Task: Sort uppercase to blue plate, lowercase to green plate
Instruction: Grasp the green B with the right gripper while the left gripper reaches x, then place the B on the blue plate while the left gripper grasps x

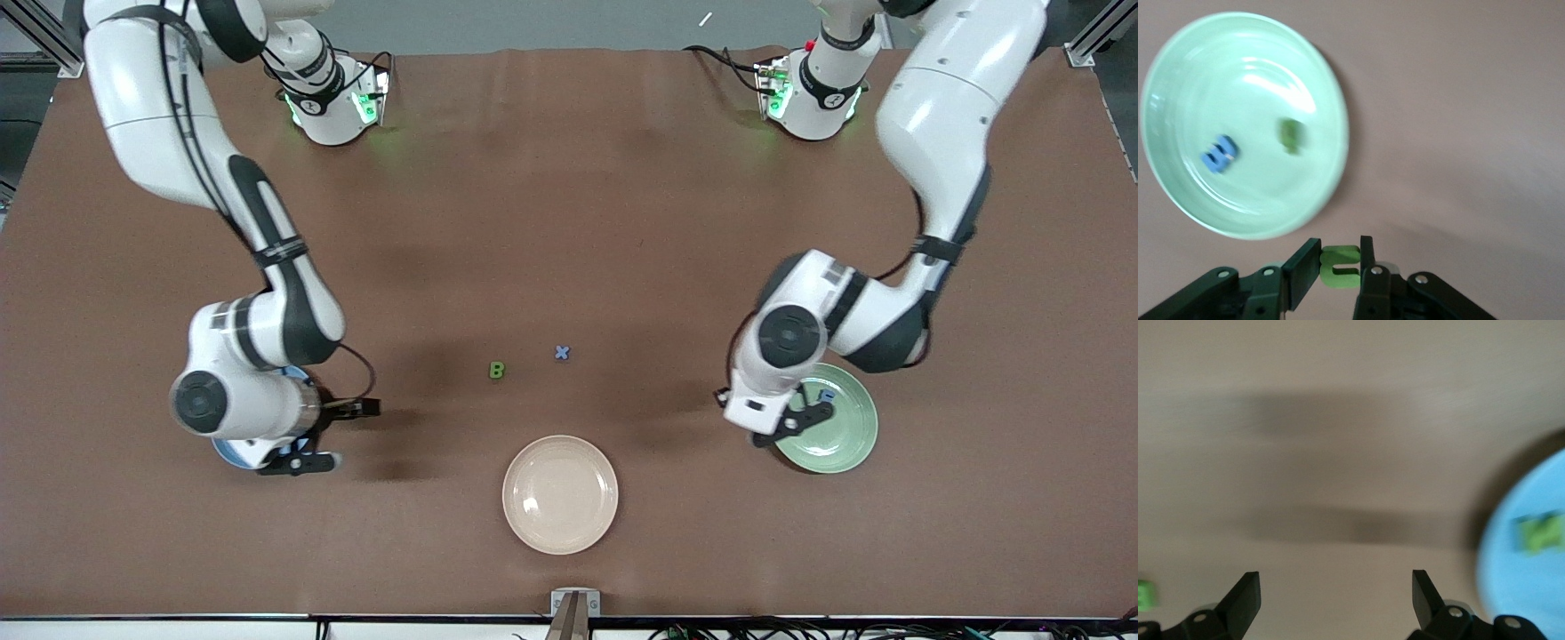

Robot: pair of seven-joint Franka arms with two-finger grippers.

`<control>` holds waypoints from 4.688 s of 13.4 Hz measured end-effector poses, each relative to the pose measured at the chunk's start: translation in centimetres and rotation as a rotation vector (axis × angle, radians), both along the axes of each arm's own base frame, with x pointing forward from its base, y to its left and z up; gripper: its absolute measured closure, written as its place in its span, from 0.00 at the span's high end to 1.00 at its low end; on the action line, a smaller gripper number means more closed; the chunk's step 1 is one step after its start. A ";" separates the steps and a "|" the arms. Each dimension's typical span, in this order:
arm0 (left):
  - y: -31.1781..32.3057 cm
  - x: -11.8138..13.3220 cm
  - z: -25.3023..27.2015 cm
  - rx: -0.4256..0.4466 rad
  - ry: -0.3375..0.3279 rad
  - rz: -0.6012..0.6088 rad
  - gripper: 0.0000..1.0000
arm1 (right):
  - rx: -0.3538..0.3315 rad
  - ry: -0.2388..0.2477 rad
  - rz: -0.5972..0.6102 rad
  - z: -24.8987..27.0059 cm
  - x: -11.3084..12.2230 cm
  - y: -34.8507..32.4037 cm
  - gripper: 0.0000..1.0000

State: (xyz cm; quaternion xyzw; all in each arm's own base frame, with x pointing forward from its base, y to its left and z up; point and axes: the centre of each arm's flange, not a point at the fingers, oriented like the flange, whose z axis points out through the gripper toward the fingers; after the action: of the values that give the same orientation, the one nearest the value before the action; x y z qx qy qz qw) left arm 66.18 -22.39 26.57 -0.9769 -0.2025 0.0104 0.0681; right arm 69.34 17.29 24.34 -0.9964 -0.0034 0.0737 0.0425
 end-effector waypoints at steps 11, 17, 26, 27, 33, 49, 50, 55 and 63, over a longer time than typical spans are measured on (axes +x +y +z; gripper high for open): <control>4.2 -0.3 -2.8 -0.020 0.036 0.128 0.93 | -0.011 -0.080 -0.143 -4.6 -8.4 18.6 0.97; -12.3 -5.7 -1.3 -0.131 -0.057 0.220 0.96 | -0.045 -0.084 -0.093 -5.5 -9.7 19.5 0.71; -26.7 -11.5 -5.5 -0.222 -0.128 0.243 0.78 | -0.044 -0.098 -0.087 -6.2 -10.0 19.4 0.28; -27.5 -11.5 -6.4 -0.207 -0.147 0.267 0.71 | -0.045 -0.099 -0.088 -6.2 -10.0 19.4 0.28; -29.1 -11.1 -7.6 -0.224 -0.136 0.548 0.65 | -0.081 -0.080 -0.104 -3.3 -4.1 9.7 0.28; -29.7 -11.9 -8.0 -0.216 0.003 0.976 0.65 | 0.009 0.020 0.224 -1.5 0.6 -23.5 0.28; -29.8 -11.9 -8.1 -0.215 0.003 0.976 0.65 | 0.014 0.036 0.224 -2.1 0.3 -23.7 0.28; -30.4 -12.5 -8.7 -0.230 0.005 0.969 0.64 | 0.024 0.074 0.223 -4.1 -0.6 -24.1 0.59; -31.0 -12.8 -9.2 -0.257 0.001 0.964 0.35 | -0.015 -0.114 0.213 6.3 2.5 -24.9 1.00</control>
State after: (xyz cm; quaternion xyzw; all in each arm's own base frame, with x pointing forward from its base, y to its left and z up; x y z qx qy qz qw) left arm 53.40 -53.42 17.34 -0.7727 -0.6279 0.0662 -0.0652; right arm 71.85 -7.60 30.61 -0.9932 -0.1111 0.0208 0.0267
